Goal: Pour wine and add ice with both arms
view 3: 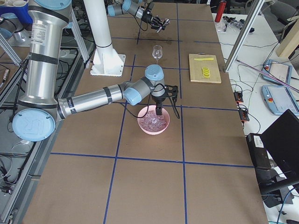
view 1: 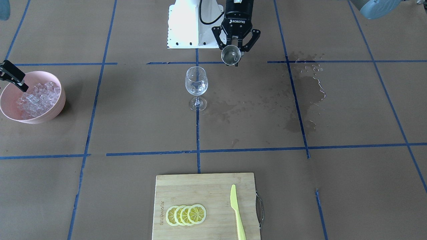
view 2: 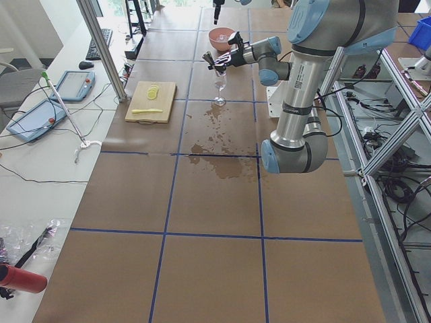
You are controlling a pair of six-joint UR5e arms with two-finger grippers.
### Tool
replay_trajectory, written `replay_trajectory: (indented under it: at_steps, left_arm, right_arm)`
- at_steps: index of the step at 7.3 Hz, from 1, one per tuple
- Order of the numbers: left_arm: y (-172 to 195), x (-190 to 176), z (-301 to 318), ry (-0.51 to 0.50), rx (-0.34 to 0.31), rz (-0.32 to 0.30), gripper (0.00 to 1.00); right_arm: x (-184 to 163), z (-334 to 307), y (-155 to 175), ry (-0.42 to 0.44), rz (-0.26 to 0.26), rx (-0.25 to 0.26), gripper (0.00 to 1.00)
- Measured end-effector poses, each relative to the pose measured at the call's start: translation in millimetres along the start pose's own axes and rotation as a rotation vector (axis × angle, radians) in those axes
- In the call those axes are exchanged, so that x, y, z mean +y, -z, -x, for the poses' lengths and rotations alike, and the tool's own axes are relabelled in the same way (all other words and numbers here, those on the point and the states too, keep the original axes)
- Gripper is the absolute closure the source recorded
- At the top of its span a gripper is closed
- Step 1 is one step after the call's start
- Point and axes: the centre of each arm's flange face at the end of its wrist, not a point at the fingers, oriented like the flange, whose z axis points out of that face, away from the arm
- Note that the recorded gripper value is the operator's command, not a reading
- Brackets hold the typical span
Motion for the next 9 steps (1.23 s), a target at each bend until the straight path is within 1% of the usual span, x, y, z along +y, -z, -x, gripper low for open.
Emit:
replay_trajectory:
  at_steps: [1,3,4,6,7,9]
  left_arm:
    - [1,-5,-9,0.025,0.020,-0.012,1.00]
    - [-7,3,-17,0.080,0.058,-0.046,1.00]
    - [-9,7,-15,0.062,0.076,-0.064,1.00]
    - [-8,7,-10,-0.028,0.099,-0.108,1.00]
    - [-9,9,-8,-0.082,0.085,-0.126,1.00]
    - [-14,15,-4,-0.202,0.031,-0.153,1.00]
  right_arm:
    - [0,0,0,0.001,-0.001,-0.001,0.00]
    - [1,0,0,0.002,-0.002,-0.002,0.00]
    - [1,0,0,0.002,-0.002,-0.002,0.00]
    - [1,0,0,0.001,-0.001,-0.002,0.00]
    - [1,-1,0,0.001,-0.001,-0.001,0.00]
    - [1,-1,-1,0.000,-0.001,-0.001,0.00]
